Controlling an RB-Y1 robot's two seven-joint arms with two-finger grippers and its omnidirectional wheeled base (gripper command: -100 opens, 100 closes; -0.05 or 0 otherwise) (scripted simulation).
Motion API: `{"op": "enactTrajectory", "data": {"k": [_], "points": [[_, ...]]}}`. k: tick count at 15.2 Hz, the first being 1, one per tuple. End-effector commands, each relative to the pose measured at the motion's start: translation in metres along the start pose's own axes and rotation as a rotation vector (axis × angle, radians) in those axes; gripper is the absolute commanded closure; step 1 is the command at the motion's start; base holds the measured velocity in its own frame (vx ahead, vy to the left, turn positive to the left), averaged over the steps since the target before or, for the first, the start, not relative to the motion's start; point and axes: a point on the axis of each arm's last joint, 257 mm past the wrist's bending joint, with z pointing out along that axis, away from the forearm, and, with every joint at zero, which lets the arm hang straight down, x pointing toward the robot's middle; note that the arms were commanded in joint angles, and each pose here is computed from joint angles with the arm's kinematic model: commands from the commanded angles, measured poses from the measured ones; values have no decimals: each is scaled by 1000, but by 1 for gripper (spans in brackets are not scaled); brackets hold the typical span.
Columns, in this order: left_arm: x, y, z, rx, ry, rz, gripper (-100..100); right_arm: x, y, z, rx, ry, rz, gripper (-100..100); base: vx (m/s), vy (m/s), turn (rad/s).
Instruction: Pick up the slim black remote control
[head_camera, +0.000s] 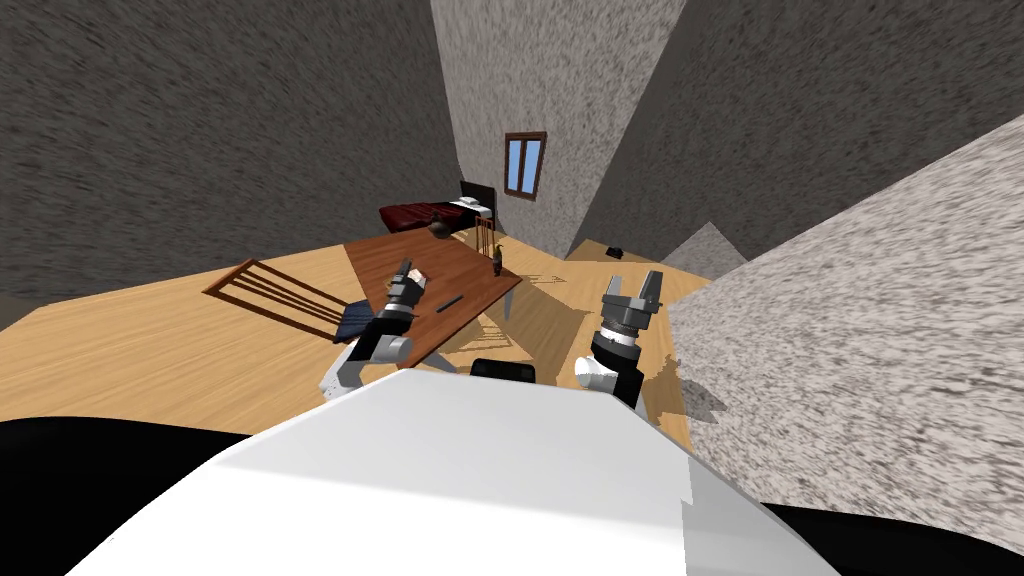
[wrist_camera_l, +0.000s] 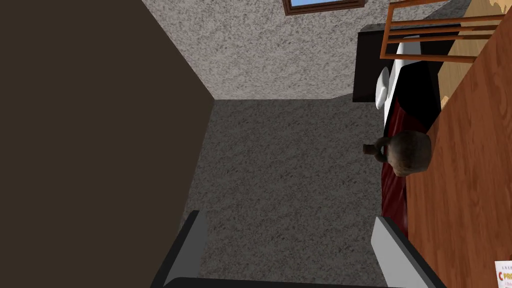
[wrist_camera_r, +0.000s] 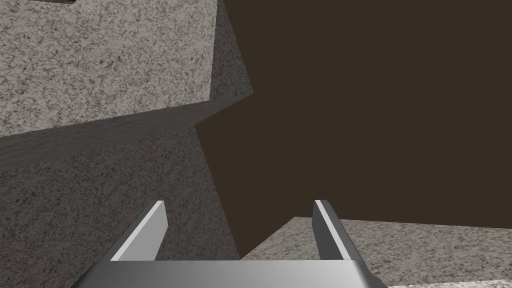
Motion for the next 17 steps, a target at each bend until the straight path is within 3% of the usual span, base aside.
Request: {"op": "enactTrajectory", "data": {"k": [1,2,4,5,7,8,10,11,13,14,17], "points": [[-7,11,0,-38,-7,-2,-100,0,0,0,0,0,0,0,26,-16,-31],[-21,29,0,-92,-23,-6,-100,0,0,0,0,0,0,0,32,-17,-69],[-21,35,-1,-113,-25,-7,-100,0,0,0,0,0,0,0,30,-13,-76],[-36,52,-2,-163,-45,-13,-100,0,0,0,0,0,0,0,40,-21,-112],[-36,58,-3,-189,-48,-14,-100,0,0,0,0,0,0,0,37,-19,-74],[-52,74,-6,-236,-71,-23,-100,0,0,0,0,0,0,0,46,-18,-83],[-52,82,-8,-266,-74,-23,-100,0,0,0,0,0,0,0,44,-16,-67],[-68,95,-11,-305,-100,-34,-100,0,0,0,0,0,0,0,38,-13,-86],[-69,104,-14,-344,-105,-36,-100,0,0,0,0,0,0,0,41,-10,-81],[-85,118,-18,-382,-133,-49,-100,0,0,0,0,0,0,0,51,-19,-121],[-86,127,-22,-421,-139,-50,-100,0,0,0,0,0,0,0,34,-10,-44]]}}
